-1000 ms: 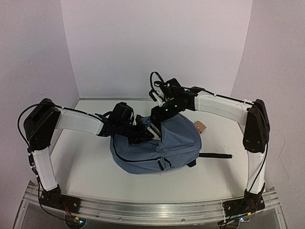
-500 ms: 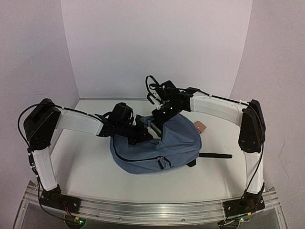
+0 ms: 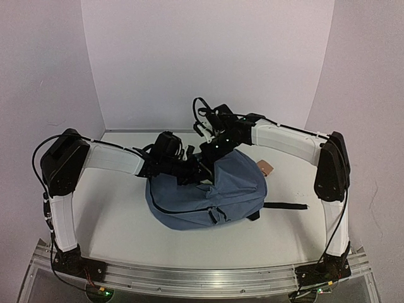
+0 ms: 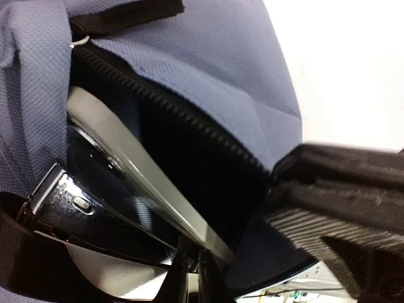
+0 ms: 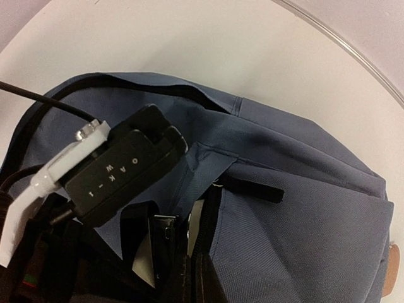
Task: Pack the student bag
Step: Place the stationery in the student bag.
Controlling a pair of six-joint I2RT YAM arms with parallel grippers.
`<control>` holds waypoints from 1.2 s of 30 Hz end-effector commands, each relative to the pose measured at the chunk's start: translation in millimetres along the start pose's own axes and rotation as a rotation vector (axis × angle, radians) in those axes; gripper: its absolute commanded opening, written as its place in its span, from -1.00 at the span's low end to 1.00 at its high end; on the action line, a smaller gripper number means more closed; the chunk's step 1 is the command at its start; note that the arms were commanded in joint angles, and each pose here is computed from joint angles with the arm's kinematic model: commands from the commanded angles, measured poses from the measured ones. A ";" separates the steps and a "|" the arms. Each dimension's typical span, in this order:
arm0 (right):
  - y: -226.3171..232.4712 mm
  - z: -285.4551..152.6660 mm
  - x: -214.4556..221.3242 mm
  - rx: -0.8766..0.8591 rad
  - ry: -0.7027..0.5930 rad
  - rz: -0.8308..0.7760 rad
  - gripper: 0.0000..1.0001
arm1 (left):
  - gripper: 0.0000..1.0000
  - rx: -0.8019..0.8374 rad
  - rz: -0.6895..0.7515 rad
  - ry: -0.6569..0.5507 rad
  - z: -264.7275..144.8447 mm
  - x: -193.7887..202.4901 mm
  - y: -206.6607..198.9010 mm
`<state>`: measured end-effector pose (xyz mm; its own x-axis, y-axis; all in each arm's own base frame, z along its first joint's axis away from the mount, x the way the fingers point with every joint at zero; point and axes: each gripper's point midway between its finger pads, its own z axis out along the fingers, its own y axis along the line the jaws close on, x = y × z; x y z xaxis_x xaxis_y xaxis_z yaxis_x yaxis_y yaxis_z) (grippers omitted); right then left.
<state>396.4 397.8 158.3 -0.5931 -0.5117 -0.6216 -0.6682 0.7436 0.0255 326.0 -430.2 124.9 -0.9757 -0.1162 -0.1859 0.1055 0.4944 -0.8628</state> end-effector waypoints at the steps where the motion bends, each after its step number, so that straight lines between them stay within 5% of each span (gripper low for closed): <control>1: 4.2 -14.2 -30.8 -0.027 -0.100 0.023 -1.00 | -0.67 0.077 0.047 -0.058 -14.8 -8.6 -22.4; 11: 5.2 -11.9 -28.8 -0.034 -0.095 0.043 -1.00 | -0.31 -0.057 -0.030 -0.173 -66.7 5.7 5.0; 23: 8.3 -15.5 -34.1 -0.052 -0.112 0.059 -1.00 | -0.34 -0.094 -0.163 -0.238 -39.3 -28.2 35.4; 36: 14.8 -10.0 -39.1 -0.089 -0.121 0.071 -1.00 | -0.56 0.026 -0.031 -0.142 3.7 -45.7 -0.4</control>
<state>394.8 402.1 159.0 -0.6272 -0.4691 -0.6218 -0.6503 0.7548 0.0865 359.4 -406.5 104.8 -0.9431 -0.2935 -0.1564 -0.0262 0.5343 -0.8449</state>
